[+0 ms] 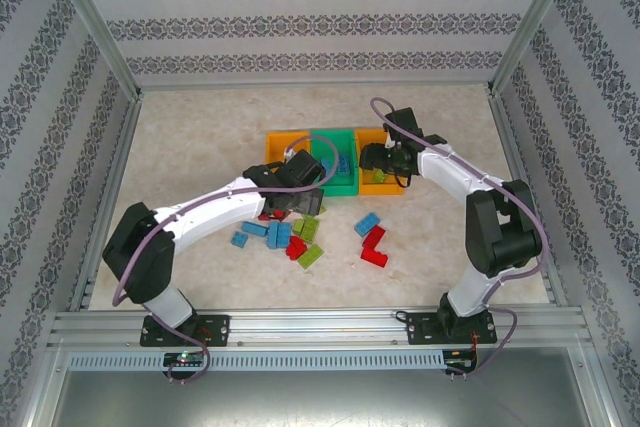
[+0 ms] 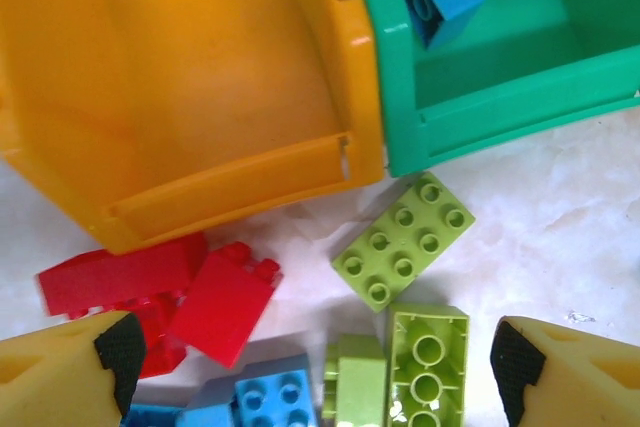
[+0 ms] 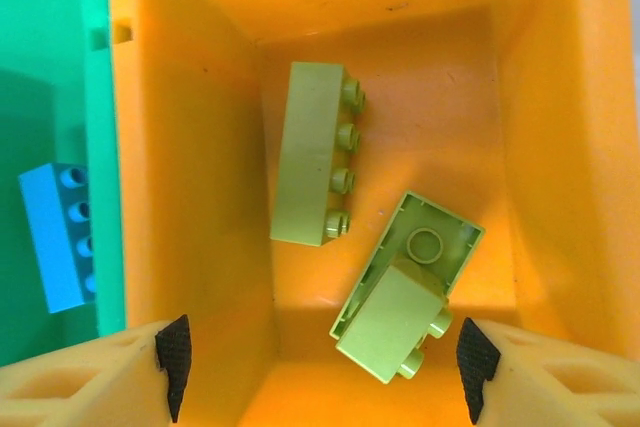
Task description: Sort the legos into containers by color
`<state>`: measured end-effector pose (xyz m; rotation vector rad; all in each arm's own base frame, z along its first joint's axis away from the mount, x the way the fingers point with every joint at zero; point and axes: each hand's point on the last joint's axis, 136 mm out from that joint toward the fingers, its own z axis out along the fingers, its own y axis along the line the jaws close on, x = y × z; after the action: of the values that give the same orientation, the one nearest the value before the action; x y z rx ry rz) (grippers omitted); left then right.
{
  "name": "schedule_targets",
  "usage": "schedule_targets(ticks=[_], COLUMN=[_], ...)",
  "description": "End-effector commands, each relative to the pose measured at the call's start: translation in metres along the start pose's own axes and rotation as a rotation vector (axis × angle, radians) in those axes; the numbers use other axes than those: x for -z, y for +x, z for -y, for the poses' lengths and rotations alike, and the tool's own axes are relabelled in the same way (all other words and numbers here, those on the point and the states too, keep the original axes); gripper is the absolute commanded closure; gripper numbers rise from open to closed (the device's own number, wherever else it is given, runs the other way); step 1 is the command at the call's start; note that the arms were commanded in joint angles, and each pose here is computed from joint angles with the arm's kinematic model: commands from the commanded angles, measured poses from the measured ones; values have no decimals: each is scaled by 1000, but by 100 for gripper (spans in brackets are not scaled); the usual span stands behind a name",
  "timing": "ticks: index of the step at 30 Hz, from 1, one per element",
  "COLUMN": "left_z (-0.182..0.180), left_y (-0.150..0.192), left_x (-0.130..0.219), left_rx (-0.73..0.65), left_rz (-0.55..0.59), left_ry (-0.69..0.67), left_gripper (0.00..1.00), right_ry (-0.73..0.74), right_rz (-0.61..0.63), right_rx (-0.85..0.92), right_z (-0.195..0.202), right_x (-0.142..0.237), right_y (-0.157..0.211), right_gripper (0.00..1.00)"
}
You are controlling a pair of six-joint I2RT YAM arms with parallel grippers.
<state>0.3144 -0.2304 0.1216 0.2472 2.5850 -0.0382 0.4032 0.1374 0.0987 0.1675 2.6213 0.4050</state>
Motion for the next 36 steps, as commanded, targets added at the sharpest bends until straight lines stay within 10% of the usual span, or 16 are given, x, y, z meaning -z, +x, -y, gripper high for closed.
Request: schedule_targets(ticks=[1,30,36], left_z=[-22,5,94], left_y=[9,31,39], left_x=[11,-36,8], left_rx=[4,-92,-553], left_rz=[14,-149,-25], left_ry=[-86,150,316], left_gripper=[5,22,17], right_ry=[-66,-7,34], right_rz=[59,21,25], right_rx=[21,25,-67], right_z=[-17,13,51], right_x=[21,41,54], right_y=[-6,40,60], right_gripper=[21,18,16])
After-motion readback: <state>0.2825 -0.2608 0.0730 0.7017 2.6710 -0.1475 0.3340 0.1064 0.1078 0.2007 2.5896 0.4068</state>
